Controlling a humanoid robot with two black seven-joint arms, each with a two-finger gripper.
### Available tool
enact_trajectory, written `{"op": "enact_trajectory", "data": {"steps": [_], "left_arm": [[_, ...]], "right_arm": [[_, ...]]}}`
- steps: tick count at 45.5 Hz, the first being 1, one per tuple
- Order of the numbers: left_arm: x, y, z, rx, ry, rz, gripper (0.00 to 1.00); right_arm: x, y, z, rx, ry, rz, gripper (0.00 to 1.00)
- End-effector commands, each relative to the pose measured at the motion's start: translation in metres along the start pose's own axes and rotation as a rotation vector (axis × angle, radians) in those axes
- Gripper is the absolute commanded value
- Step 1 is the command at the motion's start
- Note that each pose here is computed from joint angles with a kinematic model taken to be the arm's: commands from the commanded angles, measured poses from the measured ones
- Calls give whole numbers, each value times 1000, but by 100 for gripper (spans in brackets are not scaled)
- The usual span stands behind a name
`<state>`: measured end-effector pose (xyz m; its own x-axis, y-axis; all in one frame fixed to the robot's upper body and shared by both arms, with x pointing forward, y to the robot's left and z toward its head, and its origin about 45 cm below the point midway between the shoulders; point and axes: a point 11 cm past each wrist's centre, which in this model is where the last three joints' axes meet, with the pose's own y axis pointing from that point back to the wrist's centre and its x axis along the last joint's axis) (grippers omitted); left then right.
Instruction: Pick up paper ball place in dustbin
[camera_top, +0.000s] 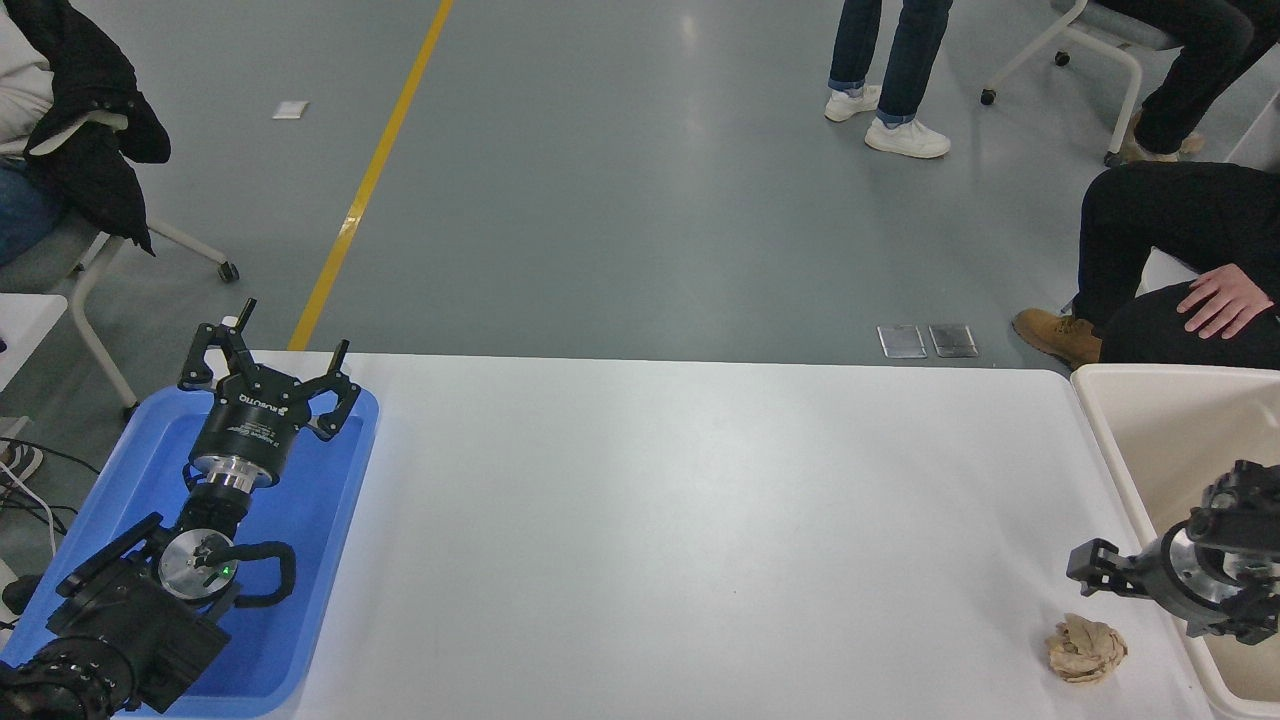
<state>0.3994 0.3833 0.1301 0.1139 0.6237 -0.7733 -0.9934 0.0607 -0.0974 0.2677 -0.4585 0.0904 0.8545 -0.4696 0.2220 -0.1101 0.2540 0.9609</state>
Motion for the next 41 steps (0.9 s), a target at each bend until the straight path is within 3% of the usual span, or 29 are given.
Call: {"op": "enact_trajectory", "data": {"steps": [1,23,28,35,38,41], "left_arm": [[0,0,0,0,1,1,100],[0,0,0,-1,0,1,100],[0,0,0,-1,0,-1,100],[0,0,0,-1,0,-1,100],[-1,-1,0,0,0,-2,100],[0,0,0,0,-1,-1,100]], "right_arm": [[-12,-8,1,8,-24,-27,100],[-32,-20,-5,33,-51,-57,100],[-37,-22,-12,41,-40,-62,89],[-44,-24,-19,48,-13,-70,54],[-48,-24,-21,52,-6,-79,48],[-50,-23,-22,55,0,-84,34]]}}
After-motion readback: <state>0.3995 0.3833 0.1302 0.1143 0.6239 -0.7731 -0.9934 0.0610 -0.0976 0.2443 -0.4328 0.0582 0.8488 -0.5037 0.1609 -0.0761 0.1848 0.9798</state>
